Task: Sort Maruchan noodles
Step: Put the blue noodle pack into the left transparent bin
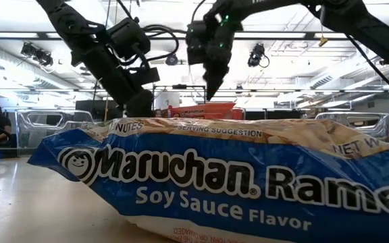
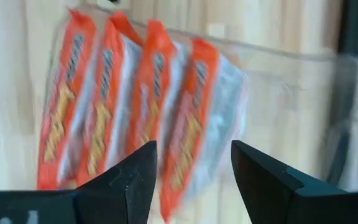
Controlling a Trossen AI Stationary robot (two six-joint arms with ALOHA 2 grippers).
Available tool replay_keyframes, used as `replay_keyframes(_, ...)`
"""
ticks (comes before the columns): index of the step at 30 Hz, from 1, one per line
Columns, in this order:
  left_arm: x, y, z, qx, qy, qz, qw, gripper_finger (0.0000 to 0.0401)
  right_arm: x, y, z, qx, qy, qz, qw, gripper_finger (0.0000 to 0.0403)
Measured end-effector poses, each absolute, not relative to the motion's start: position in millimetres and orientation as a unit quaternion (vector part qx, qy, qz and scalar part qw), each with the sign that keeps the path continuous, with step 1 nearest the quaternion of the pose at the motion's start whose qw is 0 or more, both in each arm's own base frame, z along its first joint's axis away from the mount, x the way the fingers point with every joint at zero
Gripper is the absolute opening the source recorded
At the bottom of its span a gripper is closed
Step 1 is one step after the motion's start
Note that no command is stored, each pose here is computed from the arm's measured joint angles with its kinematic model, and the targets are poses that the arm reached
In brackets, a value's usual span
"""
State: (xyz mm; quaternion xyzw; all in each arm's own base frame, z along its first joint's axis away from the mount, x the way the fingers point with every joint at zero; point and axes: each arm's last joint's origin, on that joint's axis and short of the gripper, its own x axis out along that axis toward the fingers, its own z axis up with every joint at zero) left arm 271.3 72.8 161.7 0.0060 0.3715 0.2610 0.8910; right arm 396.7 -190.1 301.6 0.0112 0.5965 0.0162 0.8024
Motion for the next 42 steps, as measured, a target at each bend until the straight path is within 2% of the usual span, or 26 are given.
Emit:
replay_keyframes(5,273.7,70.4,161.5,0.001,0.366,0.243,0.898,0.0233,365.6,-208.8,309.8,0.046,0.638,-0.040,0.767,0.0210)
replay_keyframes(11,275.5,63.4,161.4,0.004,0.365,0.230,0.902,0.0233,337.6,-239.4,268.4,0.073,0.713,-0.094,0.691,0.0210)
replay_keyframes(14,276.6,59.6,161.7,0.005,0.363,0.224,0.904,0.0233,328.1,-249.9,250.5,0.082,0.730,-0.111,0.669,0.0210)
replay_keyframes(20,280.2,55.3,164.7,0.007,0.344,0.218,0.913,0.0233,331.6,-261.6,226.1,0.066,0.702,-0.108,0.701,0.0210)
replay_keyframes(29,280.9,53.6,165.1,0.004,0.340,0.217,0.915,0.0233,344.5,-269.0,228.6,0.029,0.651,-0.116,0.750,0.0210)
replay_keyframes(33,275.7,51.0,164.5,0.007,0.365,0.212,0.906,0.0233,345.3,-267.6,229.3,0.021,0.652,-0.112,0.749,0.0210)
replay_keyframes(38,260.4,48.4,169.9,-0.011,0.406,0.220,0.887,0.0233,335.8,-248.3,254.6,0.030,0.667,-0.118,0.735,0.0209)
replay_keyframes(42,254.0,34.9,178.1,-0.042,0.403,0.220,0.887,0.0233,330.1,-208.9,290.0,0.040,0.669,-0.117,0.733,0.0201)
